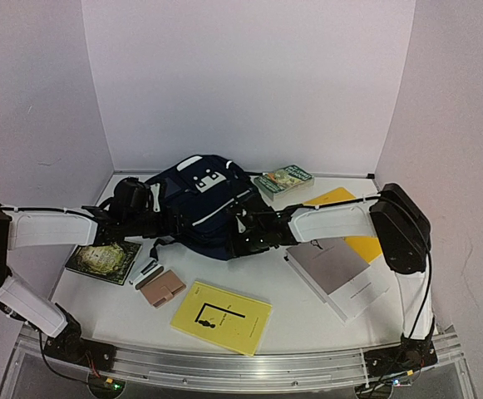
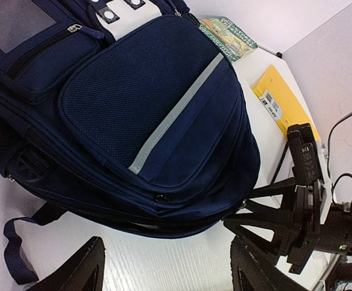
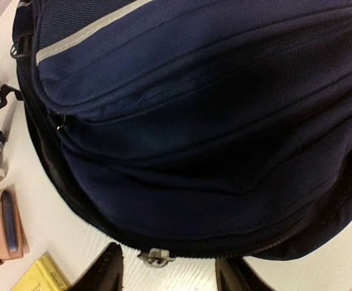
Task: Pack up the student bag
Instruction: Unzip the student bag at the center of the board.
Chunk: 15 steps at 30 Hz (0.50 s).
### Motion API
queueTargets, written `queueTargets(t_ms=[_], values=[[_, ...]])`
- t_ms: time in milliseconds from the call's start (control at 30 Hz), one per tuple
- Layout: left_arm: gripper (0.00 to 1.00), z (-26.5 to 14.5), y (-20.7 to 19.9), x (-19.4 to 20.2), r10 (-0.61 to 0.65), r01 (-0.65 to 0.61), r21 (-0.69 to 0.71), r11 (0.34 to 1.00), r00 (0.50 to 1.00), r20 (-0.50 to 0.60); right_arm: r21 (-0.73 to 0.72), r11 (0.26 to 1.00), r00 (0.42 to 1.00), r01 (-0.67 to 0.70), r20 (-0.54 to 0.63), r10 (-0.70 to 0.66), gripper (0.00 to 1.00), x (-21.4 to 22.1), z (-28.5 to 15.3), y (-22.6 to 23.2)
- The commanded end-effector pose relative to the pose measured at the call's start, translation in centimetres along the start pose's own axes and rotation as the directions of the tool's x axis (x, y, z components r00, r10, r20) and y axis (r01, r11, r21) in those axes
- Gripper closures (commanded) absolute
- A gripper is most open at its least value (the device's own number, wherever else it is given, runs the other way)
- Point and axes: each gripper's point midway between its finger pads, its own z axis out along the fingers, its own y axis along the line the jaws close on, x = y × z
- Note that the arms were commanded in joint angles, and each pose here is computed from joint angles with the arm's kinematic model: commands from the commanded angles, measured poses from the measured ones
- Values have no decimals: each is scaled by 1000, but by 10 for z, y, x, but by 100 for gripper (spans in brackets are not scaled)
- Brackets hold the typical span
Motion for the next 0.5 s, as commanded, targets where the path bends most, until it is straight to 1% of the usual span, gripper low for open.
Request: queueTargets(t_ms=[0, 67, 133, 233, 367, 467], values=[[29, 0, -4, -13, 14, -13, -12, 1000, 1000, 28, 56, 998, 998, -25, 55, 22, 63, -13, 10, -9], [29, 1, -3, -13, 34, -33, -25, 999, 999, 19, 32, 999, 999, 2, 33, -3, 74, -8, 8, -7], [28, 3, -1, -13, 66, -66, -39, 997, 998, 4, -24, 999, 999, 41, 15, -40, 82, -6, 0, 2], [25, 8, 5, -10, 112, -114, -67, 991, 993, -41, -76, 993, 995, 95, 19, -94, 87, -10, -14, 10], [24, 13, 2, -4, 179, -182, -26, 983, 980, -90, -105, 986, 991, 131, 30, -129, 99, -16, -27, 5], [26, 16, -2, -2, 235, -235, 14, 972, 966, -106, -133, 983, 992, 129, 20, -128, 100, -17, -30, -1]])
